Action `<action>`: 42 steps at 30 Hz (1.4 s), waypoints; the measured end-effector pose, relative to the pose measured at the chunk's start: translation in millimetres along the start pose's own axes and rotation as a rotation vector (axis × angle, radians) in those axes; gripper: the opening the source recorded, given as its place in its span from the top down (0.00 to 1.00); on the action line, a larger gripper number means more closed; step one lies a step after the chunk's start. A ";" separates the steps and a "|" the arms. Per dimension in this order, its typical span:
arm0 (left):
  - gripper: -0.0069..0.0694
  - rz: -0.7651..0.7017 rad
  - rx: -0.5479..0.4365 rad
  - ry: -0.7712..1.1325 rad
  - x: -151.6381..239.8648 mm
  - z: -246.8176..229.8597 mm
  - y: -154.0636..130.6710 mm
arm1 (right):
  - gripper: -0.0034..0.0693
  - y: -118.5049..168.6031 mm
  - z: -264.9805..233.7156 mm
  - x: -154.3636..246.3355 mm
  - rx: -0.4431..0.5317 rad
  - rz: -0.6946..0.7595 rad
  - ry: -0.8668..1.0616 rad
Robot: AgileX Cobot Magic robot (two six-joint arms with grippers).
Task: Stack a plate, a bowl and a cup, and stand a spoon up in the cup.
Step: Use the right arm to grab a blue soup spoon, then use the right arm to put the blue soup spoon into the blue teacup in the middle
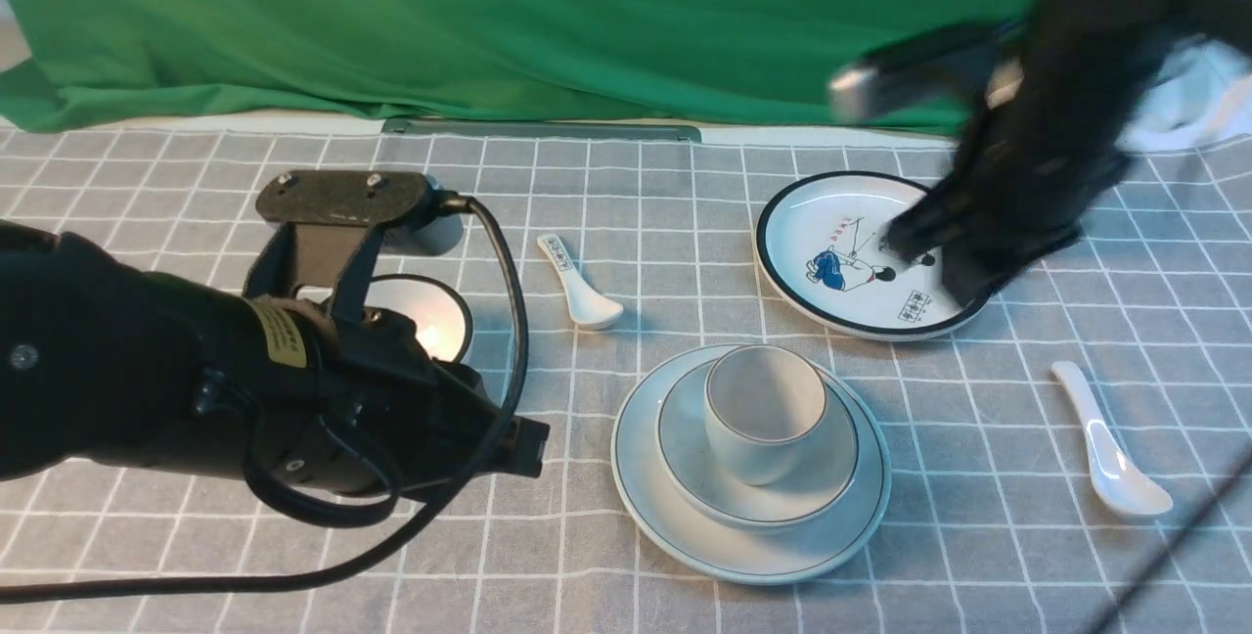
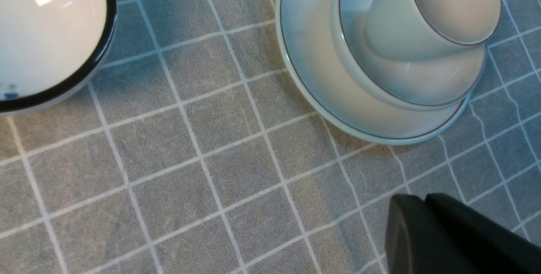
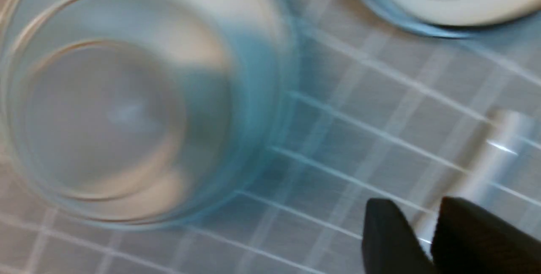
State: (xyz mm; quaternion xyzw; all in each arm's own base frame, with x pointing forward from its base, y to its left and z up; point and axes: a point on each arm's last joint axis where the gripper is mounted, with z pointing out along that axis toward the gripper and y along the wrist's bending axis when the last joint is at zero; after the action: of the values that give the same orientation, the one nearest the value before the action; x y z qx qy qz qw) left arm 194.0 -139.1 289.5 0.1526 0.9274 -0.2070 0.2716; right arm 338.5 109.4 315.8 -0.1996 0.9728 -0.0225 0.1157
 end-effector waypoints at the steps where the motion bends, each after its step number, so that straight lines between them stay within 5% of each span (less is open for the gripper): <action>1: 0.90 0.000 0.000 -0.002 -0.2 0.0 0.0 | 0.70 -18.8 -2.7 7.7 0.015 0.054 0.001; 5: 0.90 0.000 0.001 -0.010 -0.9 0.0 -0.1 | 0.62 -77.6 19.4 37.7 0.034 0.257 0.070; 8: 0.90 0.000 0.001 -0.010 -0.9 0.0 -0.1 | 0.47 -89.9 41.9 44.7 0.020 0.307 0.100; 10: 0.90 0.000 0.001 -0.010 -0.9 0.0 -0.1 | 0.26 -94.6 76.4 42.7 0.000 0.325 0.130; 19: 0.90 0.010 -0.006 -0.013 -1.2 0.0 0.6 | 0.16 -86.6 153.0 21.0 -0.028 0.305 0.108; 24: 0.90 0.012 -0.008 -0.013 -1.2 0.0 0.7 | 0.29 -84.6 172.3 19.5 -0.040 0.309 0.119; 27: 0.90 0.013 -0.009 -0.013 -1.2 0.0 0.8 | 0.71 -83.5 171.7 19.0 -0.041 0.308 0.117; 35: 0.90 0.013 -0.009 -0.015 -1.4 0.0 0.8 | 0.71 -70.6 94.5 11.1 -0.009 0.261 -0.080; 42: 0.90 0.015 -0.008 -0.038 -3.5 -0.1 0.7 | 0.71 18.9 -21.0 -7.6 -0.067 0.075 -0.695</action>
State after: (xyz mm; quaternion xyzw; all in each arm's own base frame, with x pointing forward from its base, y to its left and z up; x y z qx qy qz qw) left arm 197.0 -139.0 291.3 0.1544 0.9218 -0.2042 0.2912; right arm 333.2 129.7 336.2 -0.1629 0.8822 0.0828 0.4339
